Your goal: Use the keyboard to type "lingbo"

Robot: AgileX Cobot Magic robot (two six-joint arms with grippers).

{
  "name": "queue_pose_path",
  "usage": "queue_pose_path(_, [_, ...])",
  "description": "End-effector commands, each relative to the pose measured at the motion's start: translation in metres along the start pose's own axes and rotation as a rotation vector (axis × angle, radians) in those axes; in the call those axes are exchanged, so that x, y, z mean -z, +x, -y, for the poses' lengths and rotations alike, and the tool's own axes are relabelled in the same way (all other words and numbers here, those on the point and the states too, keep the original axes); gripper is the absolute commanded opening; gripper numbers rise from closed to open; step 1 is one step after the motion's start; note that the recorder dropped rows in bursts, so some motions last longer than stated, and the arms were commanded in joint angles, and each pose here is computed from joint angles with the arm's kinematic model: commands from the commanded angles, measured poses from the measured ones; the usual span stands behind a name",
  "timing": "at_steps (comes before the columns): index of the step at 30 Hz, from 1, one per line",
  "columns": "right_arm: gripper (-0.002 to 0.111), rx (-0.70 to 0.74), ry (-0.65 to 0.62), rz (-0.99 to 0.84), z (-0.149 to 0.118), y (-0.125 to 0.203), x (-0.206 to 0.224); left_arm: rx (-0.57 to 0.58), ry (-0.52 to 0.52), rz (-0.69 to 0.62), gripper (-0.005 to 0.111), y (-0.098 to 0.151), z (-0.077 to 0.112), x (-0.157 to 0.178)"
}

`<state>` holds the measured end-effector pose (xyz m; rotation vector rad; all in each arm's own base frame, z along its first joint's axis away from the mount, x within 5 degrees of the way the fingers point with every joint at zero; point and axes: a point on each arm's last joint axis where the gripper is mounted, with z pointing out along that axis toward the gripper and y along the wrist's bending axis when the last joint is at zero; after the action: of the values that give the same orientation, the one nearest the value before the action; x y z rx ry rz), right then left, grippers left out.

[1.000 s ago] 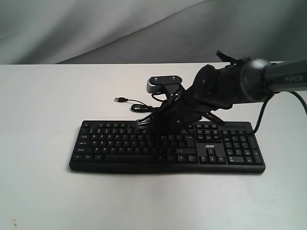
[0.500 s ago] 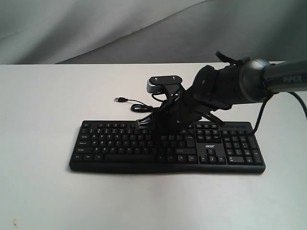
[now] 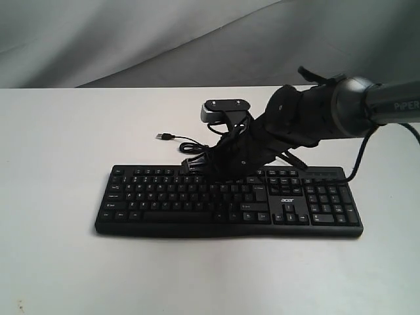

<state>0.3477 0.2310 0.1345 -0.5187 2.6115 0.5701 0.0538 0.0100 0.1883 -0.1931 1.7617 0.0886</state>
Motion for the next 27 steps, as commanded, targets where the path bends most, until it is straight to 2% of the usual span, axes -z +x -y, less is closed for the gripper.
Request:
queue_pose_path(1, [0.0, 0.036, -0.014, 0.036, -0.009, -0.008, 0.019, 0.012, 0.001, 0.003, 0.001, 0.001, 0.0, 0.0])
queue_pose_path(14, [0.0, 0.058, -0.06, -0.058, -0.015, -0.001, 0.027, 0.012, 0.001, 0.003, 0.001, 0.001, 0.0, 0.0])
queue_pose_path(27, [0.0, 0.063, -0.022, 0.02, -0.015, 0.015, 0.059, 0.012, 0.001, 0.003, 0.001, 0.001, 0.0, 0.0])
